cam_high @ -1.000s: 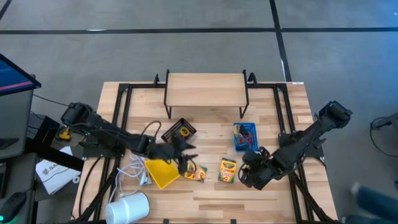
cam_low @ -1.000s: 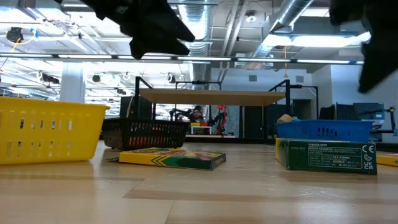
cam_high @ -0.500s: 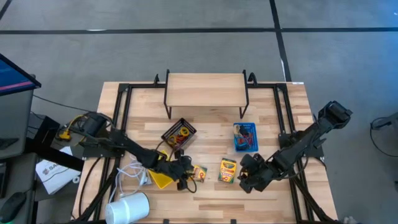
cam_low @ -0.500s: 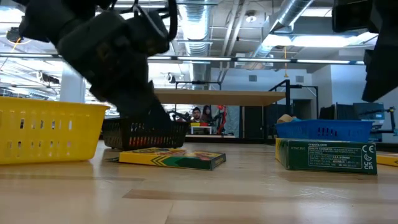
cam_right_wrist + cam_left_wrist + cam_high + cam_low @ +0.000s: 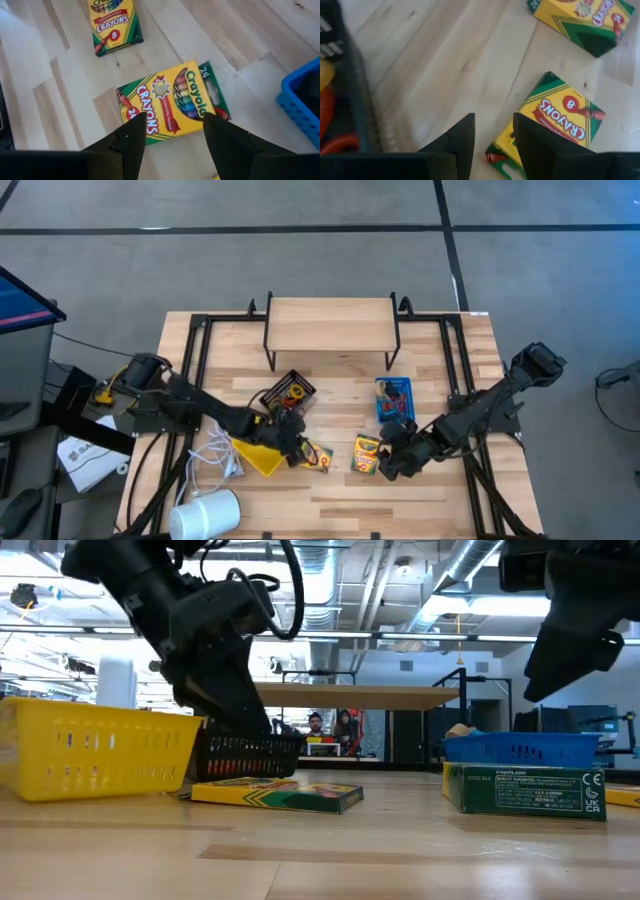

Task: Pick & Place Office Desk Supplies
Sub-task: Put the black bin on the shelf

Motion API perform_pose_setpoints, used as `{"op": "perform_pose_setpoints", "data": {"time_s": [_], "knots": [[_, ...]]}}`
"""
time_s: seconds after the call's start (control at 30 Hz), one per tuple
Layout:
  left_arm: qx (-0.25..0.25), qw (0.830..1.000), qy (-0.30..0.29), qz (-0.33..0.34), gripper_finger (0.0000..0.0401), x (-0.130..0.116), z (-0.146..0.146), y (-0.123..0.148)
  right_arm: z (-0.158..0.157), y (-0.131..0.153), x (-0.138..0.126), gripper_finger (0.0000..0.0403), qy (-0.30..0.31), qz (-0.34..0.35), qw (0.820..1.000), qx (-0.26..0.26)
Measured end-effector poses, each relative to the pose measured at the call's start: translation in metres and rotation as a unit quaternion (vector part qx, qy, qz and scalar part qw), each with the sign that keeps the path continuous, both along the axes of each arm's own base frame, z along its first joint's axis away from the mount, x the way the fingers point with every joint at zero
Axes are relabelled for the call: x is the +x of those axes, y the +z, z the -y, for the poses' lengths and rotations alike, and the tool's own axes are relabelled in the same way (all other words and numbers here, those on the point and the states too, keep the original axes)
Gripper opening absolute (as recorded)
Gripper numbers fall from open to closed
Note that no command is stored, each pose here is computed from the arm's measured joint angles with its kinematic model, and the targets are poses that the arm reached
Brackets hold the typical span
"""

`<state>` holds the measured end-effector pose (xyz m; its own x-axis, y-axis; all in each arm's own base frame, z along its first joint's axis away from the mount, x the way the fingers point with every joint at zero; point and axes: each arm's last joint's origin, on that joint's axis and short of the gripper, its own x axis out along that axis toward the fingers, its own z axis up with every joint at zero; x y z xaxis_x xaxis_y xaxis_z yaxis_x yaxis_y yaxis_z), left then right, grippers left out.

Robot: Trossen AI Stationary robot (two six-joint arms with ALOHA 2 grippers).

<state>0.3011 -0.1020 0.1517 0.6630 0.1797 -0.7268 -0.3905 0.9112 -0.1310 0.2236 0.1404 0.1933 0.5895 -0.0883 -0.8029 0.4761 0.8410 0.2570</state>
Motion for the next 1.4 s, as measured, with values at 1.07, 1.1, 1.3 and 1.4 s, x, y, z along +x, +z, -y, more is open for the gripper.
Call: {"op": "perform_pose_setpoints", "data": {"time_s": [1.07,1.1,1.3,1.4], "knots": [[0.187,0.92,0.219,-0.267,0.0033,-0.029,-0.083,0.048,0.026,0.009,0.029,0.0192,0.073,0.052,0.993,-0.071],[0.176,0.919,0.221,-0.275,0.0033,-0.03,-0.087,0.046,0.024,0.009,0.028,0.0192,0.077,0.053,0.993,-0.071],[0.117,0.922,0.222,-0.295,0.0058,-0.029,-0.106,0.039,0.017,0.009,0.024,0.0192,0.093,0.054,0.992,-0.073],[0.094,0.927,0.208,-0.298,0.0085,-0.027,-0.113,0.038,0.012,0.009,0.022,0.0192,0.101,0.054,0.991,-0.073]]}}
